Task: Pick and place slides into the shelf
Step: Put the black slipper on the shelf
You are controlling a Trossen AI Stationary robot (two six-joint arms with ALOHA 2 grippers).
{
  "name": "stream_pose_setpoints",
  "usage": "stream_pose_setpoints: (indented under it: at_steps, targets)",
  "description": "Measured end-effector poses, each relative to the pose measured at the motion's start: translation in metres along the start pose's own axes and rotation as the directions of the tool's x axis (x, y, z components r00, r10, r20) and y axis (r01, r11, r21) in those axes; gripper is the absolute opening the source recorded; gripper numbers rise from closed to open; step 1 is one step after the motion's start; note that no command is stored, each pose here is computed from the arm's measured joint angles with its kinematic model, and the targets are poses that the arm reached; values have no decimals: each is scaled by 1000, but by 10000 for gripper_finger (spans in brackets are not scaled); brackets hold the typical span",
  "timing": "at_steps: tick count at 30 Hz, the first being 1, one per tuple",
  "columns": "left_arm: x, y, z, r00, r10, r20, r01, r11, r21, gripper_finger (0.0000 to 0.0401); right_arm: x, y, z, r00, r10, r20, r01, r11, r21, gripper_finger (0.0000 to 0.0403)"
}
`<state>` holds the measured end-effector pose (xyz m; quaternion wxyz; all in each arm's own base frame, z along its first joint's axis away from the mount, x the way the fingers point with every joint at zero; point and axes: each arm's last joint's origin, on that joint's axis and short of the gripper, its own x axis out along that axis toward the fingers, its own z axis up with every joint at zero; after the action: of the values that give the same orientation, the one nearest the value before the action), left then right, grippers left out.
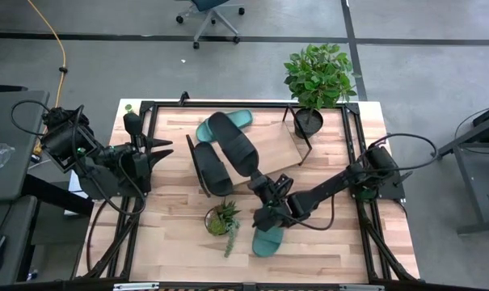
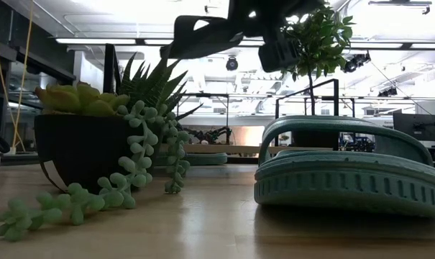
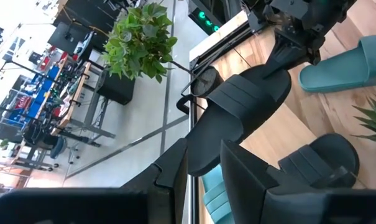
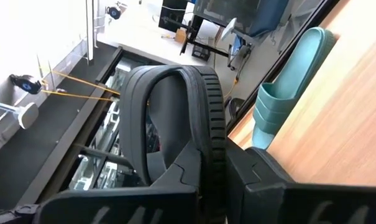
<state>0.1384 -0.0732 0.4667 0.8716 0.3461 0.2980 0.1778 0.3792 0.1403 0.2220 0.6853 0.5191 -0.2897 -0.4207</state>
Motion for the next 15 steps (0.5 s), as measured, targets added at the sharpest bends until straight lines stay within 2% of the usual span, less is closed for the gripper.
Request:
stream_pose_setpoints:
  at_steps: [12, 15]
  targets:
    - [0, 0, 0, 1000, 4, 0, -4, 1000, -1, 86, 8, -14, 2, 993, -69, -93, 78, 992, 101, 5]
    - [0, 0, 0, 1000, -3, 1, 3, 1000, -2, 86, 12, -17, 2, 986, -101, -134, 112, 991, 79, 5]
